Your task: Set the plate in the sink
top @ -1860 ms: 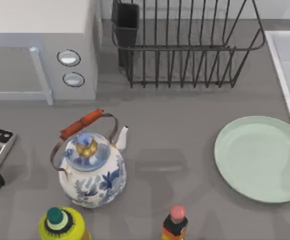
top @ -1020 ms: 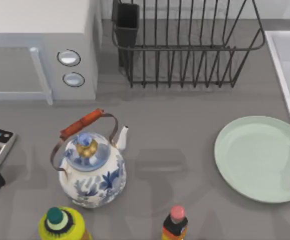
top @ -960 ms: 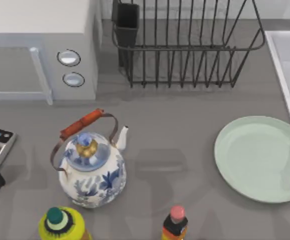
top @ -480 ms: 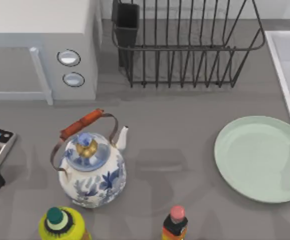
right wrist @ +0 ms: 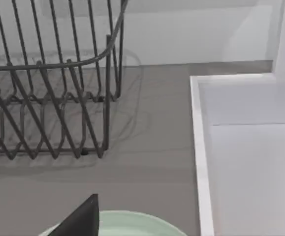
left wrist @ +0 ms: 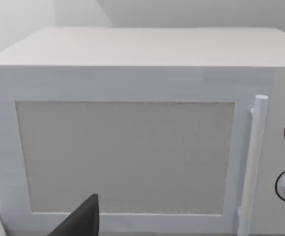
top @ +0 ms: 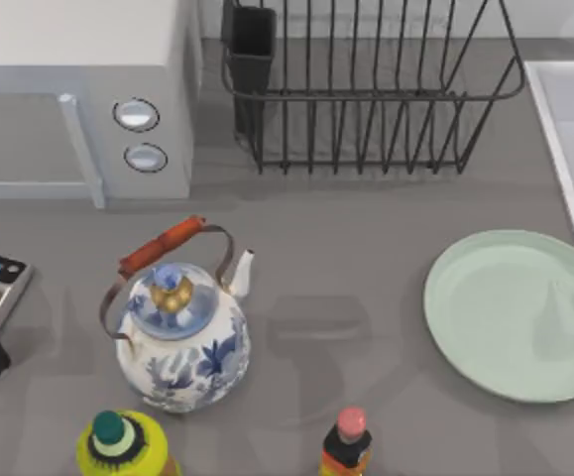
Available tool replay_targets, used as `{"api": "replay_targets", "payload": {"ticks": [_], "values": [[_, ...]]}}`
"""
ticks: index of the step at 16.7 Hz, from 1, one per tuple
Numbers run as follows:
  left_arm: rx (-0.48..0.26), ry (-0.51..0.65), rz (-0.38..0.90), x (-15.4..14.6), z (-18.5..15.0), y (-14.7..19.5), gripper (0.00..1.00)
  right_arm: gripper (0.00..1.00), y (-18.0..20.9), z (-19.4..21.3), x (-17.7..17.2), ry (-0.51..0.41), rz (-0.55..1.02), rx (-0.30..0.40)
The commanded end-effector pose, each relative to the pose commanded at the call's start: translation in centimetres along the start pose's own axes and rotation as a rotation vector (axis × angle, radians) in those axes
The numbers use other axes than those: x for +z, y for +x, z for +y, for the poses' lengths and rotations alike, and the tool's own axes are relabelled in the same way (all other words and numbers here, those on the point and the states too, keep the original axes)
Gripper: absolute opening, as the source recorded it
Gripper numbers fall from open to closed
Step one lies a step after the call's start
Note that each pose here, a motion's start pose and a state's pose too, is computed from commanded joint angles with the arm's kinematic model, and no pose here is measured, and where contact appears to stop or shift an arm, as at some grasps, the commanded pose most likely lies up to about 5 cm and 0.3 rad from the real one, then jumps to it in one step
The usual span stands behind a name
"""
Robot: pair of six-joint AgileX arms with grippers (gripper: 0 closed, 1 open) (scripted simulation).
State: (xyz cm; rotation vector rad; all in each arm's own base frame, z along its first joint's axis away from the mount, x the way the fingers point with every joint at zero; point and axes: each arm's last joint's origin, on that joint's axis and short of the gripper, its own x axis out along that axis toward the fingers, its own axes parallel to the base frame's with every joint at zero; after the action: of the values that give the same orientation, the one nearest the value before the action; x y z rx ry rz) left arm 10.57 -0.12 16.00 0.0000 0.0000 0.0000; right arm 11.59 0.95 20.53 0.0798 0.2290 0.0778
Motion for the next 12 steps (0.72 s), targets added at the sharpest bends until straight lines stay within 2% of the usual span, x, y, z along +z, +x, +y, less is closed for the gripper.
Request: {"api": "replay_targets", "payload": {"ticks": [3, 6, 9, 12], "values": [[0.0, 0.0, 0.0, 0.0, 0.0, 0.0, 1.0, 1.0, 1.6, 1.4, 3.3, 0.049, 0.214, 0.041], [0.0, 0.0, 0.0, 0.0, 0.0, 0.0, 1.0, 1.0, 5.0, 3.4, 6.3, 0.085, 0.467, 0.06], [0.0, 0.0, 0.0, 0.0, 0.0, 0.0, 1.0, 1.0, 9.7, 6.4, 7.8, 0.097, 0.726, 0.049], [0.0, 0.0, 0.0, 0.0, 0.0, 0.0, 1.0, 1.0, 14.6, 9.8, 7.4, 0.084, 0.964, 0.009]]}}
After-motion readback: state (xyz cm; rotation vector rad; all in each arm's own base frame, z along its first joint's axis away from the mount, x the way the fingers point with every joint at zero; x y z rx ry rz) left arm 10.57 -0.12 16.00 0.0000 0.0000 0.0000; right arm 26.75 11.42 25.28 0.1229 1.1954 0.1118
